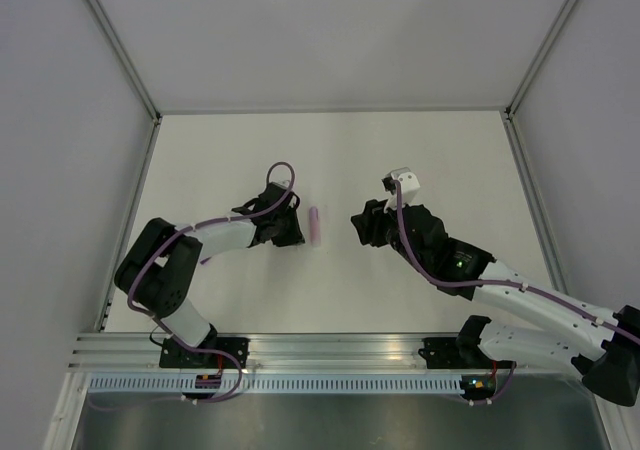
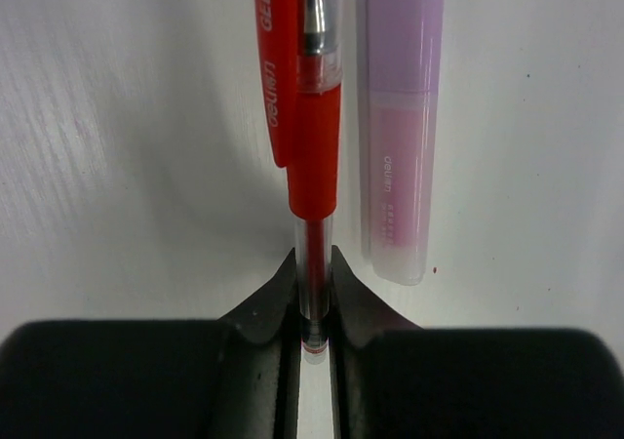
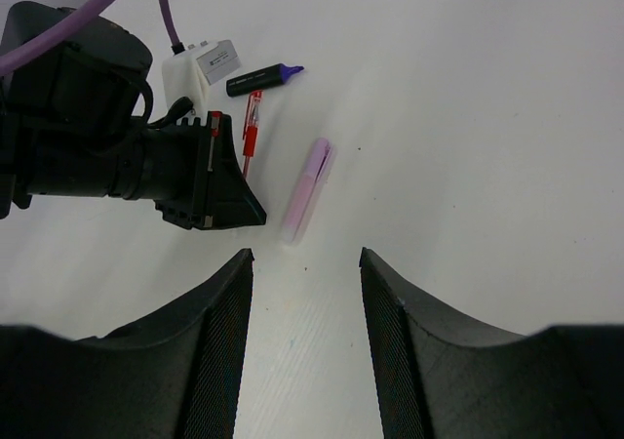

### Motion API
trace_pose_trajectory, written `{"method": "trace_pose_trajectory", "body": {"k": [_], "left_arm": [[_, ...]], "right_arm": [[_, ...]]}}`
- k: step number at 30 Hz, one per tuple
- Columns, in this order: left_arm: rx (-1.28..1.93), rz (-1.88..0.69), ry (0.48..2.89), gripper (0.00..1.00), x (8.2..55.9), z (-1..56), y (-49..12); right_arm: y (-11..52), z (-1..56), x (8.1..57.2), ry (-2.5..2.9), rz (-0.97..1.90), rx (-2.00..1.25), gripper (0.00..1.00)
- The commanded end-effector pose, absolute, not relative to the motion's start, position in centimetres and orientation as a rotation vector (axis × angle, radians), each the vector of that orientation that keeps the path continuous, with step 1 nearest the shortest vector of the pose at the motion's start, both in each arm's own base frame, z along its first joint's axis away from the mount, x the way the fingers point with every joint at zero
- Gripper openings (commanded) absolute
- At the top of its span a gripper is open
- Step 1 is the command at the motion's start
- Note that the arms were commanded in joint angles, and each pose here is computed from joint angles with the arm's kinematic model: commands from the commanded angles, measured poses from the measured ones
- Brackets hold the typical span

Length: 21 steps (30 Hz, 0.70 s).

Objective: Insert the pens into the pen caps

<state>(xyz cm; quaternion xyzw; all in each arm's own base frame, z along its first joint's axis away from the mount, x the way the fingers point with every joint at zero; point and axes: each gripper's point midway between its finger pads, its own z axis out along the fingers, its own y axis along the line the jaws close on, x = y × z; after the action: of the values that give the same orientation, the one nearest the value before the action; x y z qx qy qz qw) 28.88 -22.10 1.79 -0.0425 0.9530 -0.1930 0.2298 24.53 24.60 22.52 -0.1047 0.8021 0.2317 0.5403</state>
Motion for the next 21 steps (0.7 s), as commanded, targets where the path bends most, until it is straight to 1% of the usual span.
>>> {"method": "trace_pose_trajectory", "body": {"k": [1, 2, 3, 5, 14, 17, 19, 20, 21], "left_arm": [[-0.167, -0.505, 2.636, 0.18, 29.4, 1.8, -22.0], [-0.170, -0.494, 2.641, 0.20, 29.3, 1.7, -21.9], [-0.172, -0.492, 2.644, 0.25, 29.2, 1.7, -21.9], [-0.171, -0.495, 2.651, 0.29, 29.1, 1.8, -21.9], [-0.199, -0.471, 2.651, 0.36, 28.4, 2.2, -21.1], [-0.186, -0.485, 2.606, 0.39, 28.9, 3.9, -21.1], [-0.128, -0.502, 2.553, 0.43, 29.9, 6.8, -21.6], [-0.100, -0.526, 2.499, 0.44, 31.3, 9.2, -22.2], [-0.070, -0.522, 2.486, 0.47, 31.7, 10.5, -22.3]], "right_arm": [[24.5, 23.6, 24.6, 1.869, 0.569, -0.247, 0.54], [24.6, 23.6, 24.6, 1.867, 0.569, -0.248, 0.54], [24.6, 23.5, 24.6, 1.869, 0.569, -0.247, 0.54], [24.7, 23.3, 24.6, 1.876, 0.563, -0.256, 0.54], [24.6, 23.1, 24.6, 1.879, 0.558, -0.264, 0.55], [24.7, 23.1, 24.5, 1.883, 0.564, -0.272, 0.55], [24.8, 23.1, 24.4, 1.883, 0.569, -0.272, 0.55], [24.9, 23.0, 24.3, 1.884, 0.576, -0.280, 0.55], [25.0, 23.0, 24.3, 1.883, 0.581, -0.283, 0.55]]}}
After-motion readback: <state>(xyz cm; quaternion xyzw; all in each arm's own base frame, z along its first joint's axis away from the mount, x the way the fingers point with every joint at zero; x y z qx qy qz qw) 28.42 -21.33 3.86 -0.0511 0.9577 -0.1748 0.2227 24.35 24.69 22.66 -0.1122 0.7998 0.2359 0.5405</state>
